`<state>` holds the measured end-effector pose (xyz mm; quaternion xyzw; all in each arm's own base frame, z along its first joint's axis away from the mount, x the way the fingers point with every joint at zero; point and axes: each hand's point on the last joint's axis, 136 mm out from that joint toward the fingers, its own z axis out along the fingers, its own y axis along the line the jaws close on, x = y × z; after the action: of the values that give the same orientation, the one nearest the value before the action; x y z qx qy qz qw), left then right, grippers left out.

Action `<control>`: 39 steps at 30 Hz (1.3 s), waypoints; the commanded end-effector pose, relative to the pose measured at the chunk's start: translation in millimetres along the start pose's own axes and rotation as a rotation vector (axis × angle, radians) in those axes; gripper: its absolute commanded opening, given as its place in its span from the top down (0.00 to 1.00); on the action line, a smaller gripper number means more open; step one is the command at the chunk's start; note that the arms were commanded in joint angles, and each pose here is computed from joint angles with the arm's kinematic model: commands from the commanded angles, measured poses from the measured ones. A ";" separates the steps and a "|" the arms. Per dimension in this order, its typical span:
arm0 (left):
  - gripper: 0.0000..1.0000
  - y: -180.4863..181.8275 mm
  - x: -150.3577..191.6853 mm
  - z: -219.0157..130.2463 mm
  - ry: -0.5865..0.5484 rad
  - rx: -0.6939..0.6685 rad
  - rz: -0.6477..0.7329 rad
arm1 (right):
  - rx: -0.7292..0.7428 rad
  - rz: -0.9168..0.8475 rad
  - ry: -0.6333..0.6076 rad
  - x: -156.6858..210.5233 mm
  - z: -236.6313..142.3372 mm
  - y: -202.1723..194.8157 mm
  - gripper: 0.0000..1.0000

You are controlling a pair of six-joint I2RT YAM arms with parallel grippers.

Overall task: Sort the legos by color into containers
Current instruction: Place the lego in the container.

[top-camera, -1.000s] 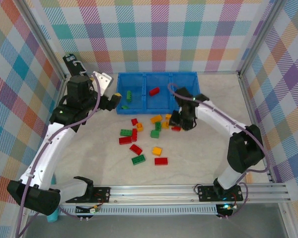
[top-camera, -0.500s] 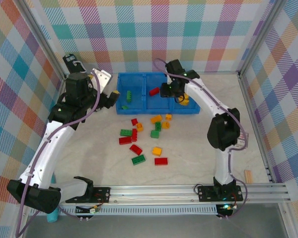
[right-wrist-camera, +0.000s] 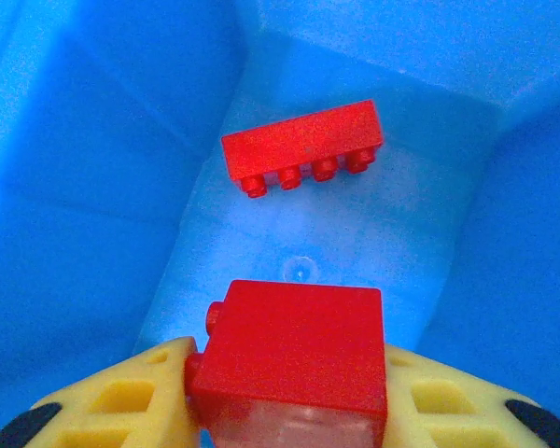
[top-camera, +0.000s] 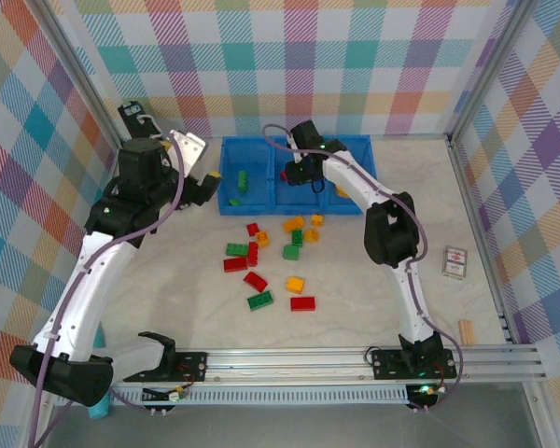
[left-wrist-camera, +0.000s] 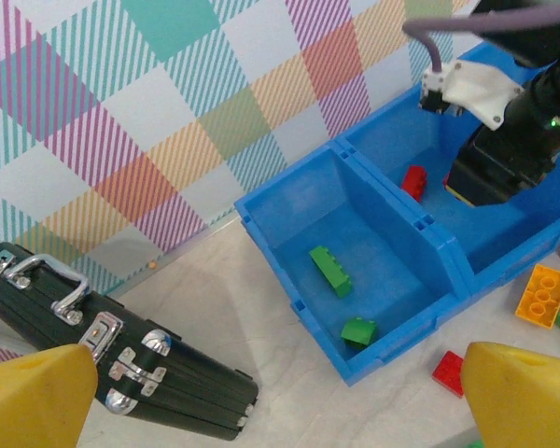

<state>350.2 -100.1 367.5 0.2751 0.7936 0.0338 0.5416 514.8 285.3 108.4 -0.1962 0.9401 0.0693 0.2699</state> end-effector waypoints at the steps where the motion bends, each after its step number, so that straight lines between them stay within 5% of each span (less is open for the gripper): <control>1: 0.00 3.2 -2.1 -9.7 -0.005 -0.017 0.015 | 0.045 -0.110 -0.014 -4.7 9.8 5.0 0.61; 9: 0.00 0.2 -2.5 -7.7 -0.007 0.001 0.002 | 0.135 -0.324 0.047 16.6 26.2 12.9 0.56; 19: 0.00 0.3 -5.5 -12.5 -0.022 0.002 -0.009 | 0.149 -0.342 0.055 19.5 18.5 12.1 0.43; 32: 0.00 -4.1 -11.4 -18.2 -0.064 0.025 -0.025 | 0.095 -0.166 -0.068 -14.3 -77.8 18.8 0.40; 39: 0.00 -6.7 -8.8 -28.8 -0.103 0.020 -0.025 | -0.061 -0.024 -0.007 20.3 -135.0 37.3 0.44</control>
<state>333.1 -101.7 371.7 0.2755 0.7860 0.0144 0.5532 458.0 283.0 213.8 -0.2398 0.9145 0.0455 0.3226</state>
